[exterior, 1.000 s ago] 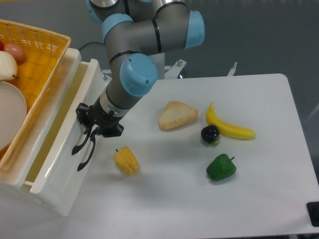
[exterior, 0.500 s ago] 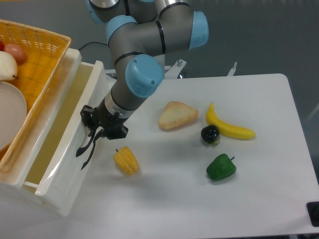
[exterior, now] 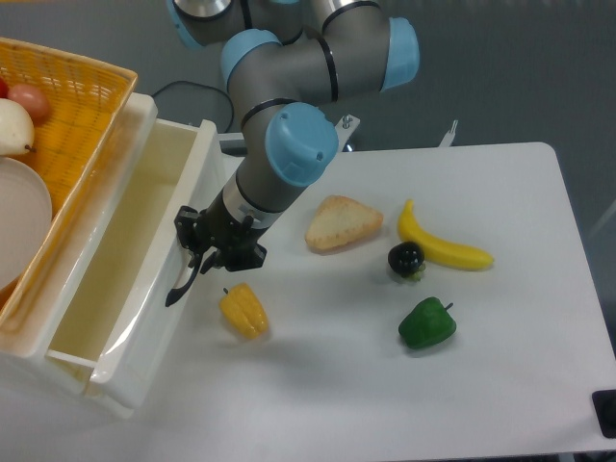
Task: Slide the top white drawer open
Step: 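Keep pulling the upper drawer out along its runners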
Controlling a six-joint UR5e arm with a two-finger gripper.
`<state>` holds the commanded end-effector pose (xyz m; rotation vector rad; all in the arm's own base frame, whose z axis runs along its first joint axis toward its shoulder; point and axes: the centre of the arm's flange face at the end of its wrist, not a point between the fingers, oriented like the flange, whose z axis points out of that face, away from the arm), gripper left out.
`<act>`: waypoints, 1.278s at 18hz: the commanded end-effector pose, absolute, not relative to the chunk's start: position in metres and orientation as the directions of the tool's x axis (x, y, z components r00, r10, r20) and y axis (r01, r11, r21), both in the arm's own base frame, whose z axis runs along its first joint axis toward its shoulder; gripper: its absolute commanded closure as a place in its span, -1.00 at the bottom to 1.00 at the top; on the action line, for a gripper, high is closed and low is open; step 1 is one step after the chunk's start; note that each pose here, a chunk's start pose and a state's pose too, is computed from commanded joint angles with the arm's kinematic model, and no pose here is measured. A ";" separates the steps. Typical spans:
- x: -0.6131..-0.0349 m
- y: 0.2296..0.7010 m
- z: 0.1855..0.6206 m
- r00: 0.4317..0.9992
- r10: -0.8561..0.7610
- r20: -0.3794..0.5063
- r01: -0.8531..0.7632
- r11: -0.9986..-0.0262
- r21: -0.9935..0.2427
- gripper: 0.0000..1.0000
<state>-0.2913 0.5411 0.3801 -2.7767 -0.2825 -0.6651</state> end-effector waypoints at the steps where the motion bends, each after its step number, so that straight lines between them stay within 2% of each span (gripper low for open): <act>1: -0.293 0.540 0.380 0.877 0.129 0.463 0.251 -0.944 -0.213 0.50; 23: -0.329 0.524 0.385 0.890 0.136 0.434 0.258 -0.937 -0.236 0.50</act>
